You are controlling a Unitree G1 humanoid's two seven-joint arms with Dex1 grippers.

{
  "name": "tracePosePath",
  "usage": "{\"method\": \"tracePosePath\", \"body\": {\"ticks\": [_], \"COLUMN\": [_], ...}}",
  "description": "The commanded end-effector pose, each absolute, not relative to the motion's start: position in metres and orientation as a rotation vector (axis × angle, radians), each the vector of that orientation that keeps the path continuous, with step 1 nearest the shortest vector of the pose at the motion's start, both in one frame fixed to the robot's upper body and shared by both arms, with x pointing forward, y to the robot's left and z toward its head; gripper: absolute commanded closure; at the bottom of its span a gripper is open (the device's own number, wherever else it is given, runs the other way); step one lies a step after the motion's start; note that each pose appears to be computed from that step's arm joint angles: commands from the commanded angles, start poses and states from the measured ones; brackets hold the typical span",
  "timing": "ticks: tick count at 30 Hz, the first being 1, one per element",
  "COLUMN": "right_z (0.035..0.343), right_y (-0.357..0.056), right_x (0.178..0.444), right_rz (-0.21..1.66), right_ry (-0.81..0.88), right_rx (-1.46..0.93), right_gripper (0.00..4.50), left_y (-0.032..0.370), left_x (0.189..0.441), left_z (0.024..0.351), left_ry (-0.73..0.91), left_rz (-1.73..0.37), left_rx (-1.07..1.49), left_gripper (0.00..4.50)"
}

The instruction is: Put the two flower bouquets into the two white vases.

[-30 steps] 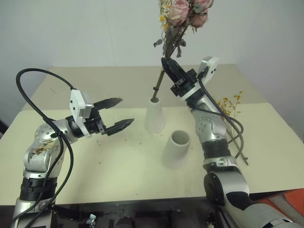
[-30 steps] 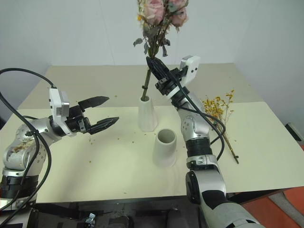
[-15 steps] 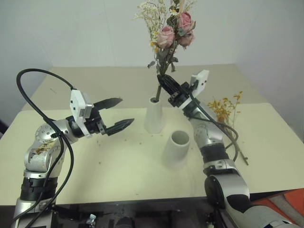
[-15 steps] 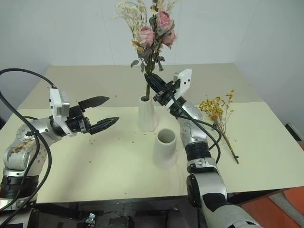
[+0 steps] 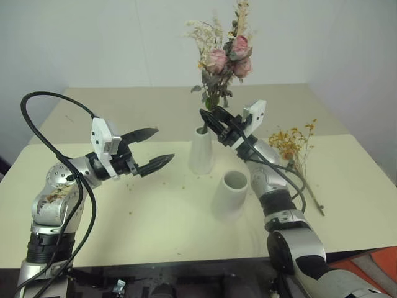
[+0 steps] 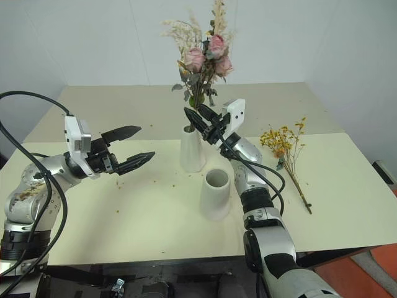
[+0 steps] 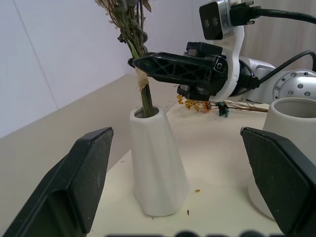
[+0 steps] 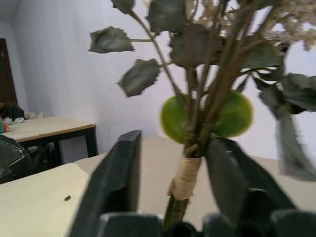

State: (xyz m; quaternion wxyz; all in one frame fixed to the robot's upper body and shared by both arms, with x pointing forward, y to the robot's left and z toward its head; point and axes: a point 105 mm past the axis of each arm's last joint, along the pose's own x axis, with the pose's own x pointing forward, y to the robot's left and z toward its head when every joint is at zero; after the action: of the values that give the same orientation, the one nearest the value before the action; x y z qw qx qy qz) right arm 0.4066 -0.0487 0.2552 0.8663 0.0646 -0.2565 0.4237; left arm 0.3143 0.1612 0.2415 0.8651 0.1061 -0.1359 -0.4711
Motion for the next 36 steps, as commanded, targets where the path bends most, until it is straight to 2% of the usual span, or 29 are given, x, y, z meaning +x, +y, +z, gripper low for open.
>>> {"method": "tracePosePath", "body": {"ticks": [1, 4, 10, 22, 32, 36], "right_z": [0.269, 0.269, 0.268, 0.272, 0.283, 0.286], "right_y": [-0.052, -0.054, -0.056, -0.078, -0.150, -0.179], "right_x": [0.401, 0.398, 0.393, 0.395, 0.383, 0.380], "right_rz": [0.902, 0.926, 0.983, 0.956, 0.810, 0.675], "right_ry": [-0.605, -0.604, -0.598, -0.600, -0.603, -0.501], "right_rx": [0.102, 0.109, 0.093, 0.041, -0.083, -0.164], "right_gripper": [0.96, 0.01, 0.01, 0.01, 0.01, 0.01], "left_y": [0.164, 0.164, 0.163, 0.162, 0.158, 0.152], "left_x": [0.312, 0.312, 0.315, 0.317, 0.315, 0.311], "left_z": [0.251, 0.252, 0.252, 0.253, 0.254, 0.256], "left_ry": [-0.337, -0.346, -0.354, -0.360, -0.348, -0.343], "left_rz": [-0.968, -0.966, -0.973, -0.974, -1.006, -1.040], "left_rx": [0.244, 0.247, 0.248, 0.248, 0.257, 0.250], "left_gripper": [0.00, 0.00, 0.00, 0.00, 0.00, 0.00]}}
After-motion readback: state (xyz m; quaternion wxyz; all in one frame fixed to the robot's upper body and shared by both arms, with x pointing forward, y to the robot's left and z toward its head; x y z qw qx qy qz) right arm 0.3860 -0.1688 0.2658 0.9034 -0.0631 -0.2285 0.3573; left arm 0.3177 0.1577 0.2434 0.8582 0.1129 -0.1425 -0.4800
